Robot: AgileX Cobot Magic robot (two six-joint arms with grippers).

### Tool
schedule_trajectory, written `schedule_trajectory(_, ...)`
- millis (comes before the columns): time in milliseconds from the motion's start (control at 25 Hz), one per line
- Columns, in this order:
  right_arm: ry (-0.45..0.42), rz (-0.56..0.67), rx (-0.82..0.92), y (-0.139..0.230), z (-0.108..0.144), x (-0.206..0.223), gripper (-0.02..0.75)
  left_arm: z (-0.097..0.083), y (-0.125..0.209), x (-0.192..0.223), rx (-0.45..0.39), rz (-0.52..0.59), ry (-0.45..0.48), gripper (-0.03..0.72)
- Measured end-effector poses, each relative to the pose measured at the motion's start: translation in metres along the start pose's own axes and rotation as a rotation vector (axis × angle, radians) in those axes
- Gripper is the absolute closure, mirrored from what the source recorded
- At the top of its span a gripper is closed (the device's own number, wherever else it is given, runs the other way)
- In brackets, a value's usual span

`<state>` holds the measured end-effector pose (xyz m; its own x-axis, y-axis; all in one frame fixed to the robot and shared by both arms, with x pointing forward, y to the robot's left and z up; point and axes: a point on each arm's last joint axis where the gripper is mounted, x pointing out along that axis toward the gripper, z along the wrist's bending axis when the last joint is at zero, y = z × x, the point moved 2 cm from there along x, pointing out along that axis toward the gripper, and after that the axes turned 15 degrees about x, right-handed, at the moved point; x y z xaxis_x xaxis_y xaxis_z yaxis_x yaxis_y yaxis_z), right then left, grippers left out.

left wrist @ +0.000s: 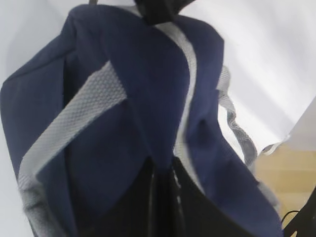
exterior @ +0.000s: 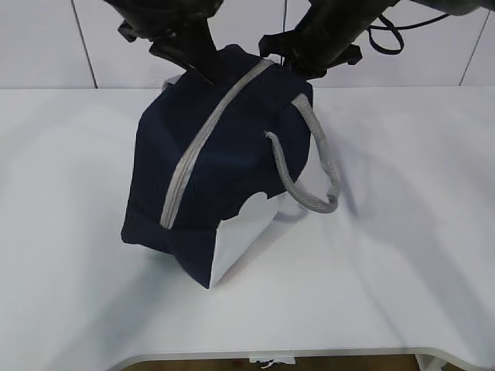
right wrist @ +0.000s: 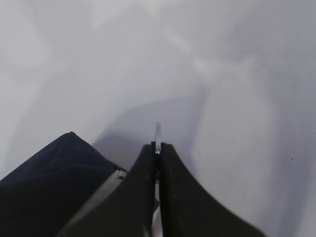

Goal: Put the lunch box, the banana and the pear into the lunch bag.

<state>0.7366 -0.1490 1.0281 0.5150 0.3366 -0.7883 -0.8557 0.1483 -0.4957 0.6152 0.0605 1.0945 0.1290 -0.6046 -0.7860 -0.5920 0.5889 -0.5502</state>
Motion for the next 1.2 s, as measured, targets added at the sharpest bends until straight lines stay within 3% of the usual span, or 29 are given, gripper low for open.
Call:
schedule_trajectory(80,-0.001,0.001,0.001,0.000,0.000,0.000,0.655,0.004,0.002,0.007,-0.004,0.016,0.000,0.694)
schedule_trajectory(280,0.000,0.013,0.002,0.001,0.000,0.000,0.397,0.011,0.004,0.017,-0.011,0.035,-0.004,0.694)
schedule_trajectory(360,0.019,0.034,-0.013,0.002,-0.001,-0.003,0.344,0.012,0.005,0.019,-0.009,0.041,-0.014,0.694)
schedule_trajectory(600,0.111,0.077,-0.086,-0.007,0.001,-0.036,0.312,0.017,0.007,0.019,0.012,0.065,-0.063,0.691)
schedule_trajectory(800,0.128,0.014,-0.114,-0.020,0.008,-0.064,0.312,0.022,0.009,0.018,0.002,0.083,-0.103,0.665)
schedule_trajectory(880,0.133,0.002,-0.120,-0.021,0.009,-0.074,0.312,0.023,0.010,0.018,-0.014,0.089,-0.115,0.617)
schedule_trajectory(1080,0.107,-0.060,-0.128,-0.025,0.020,-0.112,0.312,0.024,0.010,0.014,-0.030,0.091,-0.139,0.412)
schedule_trajectory(1200,0.099,-0.071,-0.128,-0.019,0.023,-0.137,0.312,0.020,0.008,0.000,-0.015,0.075,-0.177,0.372)
